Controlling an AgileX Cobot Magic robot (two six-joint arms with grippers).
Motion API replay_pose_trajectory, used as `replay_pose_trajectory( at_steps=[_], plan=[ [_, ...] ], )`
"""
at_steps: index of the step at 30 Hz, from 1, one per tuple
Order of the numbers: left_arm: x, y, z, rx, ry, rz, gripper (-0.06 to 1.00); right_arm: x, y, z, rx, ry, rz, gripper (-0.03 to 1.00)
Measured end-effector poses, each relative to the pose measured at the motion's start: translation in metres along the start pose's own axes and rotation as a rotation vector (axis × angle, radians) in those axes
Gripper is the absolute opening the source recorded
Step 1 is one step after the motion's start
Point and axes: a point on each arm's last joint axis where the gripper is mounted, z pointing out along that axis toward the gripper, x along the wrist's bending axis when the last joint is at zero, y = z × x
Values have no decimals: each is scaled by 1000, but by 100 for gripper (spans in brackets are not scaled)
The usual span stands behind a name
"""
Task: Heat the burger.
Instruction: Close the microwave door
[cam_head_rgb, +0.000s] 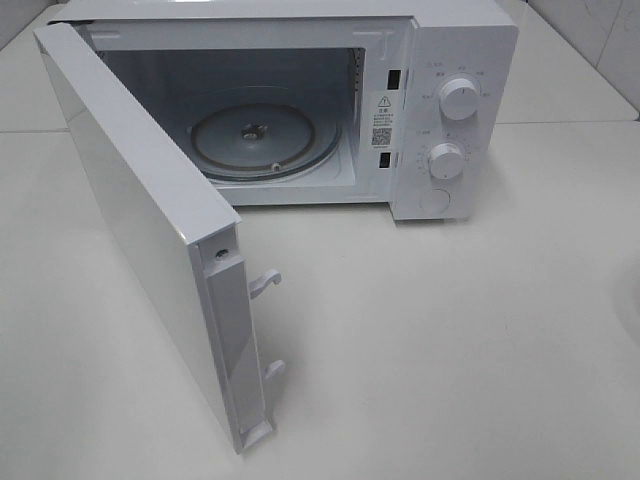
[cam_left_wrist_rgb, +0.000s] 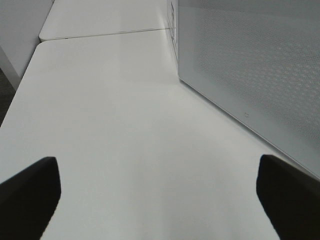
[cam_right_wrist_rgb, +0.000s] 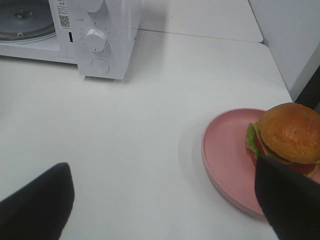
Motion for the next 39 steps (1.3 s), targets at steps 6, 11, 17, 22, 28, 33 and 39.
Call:
replay_pose_trajectory(
  at_steps=[6, 11, 17, 22, 28, 33, 39],
  plan=[
    [0, 0, 0, 0, 0, 0, 99, 0, 0, 0, 0, 0, -3, 83],
    [0, 0, 0, 0, 0, 0, 99, 0, 0, 0, 0, 0, -3, 68],
    [0, 0, 0, 0, 0, 0, 99, 0, 0, 0, 0, 0, -3, 56],
    [0, 0, 0, 0, 0, 0, 99, 0, 0, 0, 0, 0, -2, 52],
    [0, 0, 0, 0, 0, 0, 99, 0, 0, 0, -1, -1, -2, 52],
    [0, 0, 0, 0, 0, 0, 99, 0, 0, 0, -1, -1, -2, 52],
    [0, 0, 0, 0, 0, 0, 99, 0, 0, 0, -1, -1, -2, 52]
  ],
)
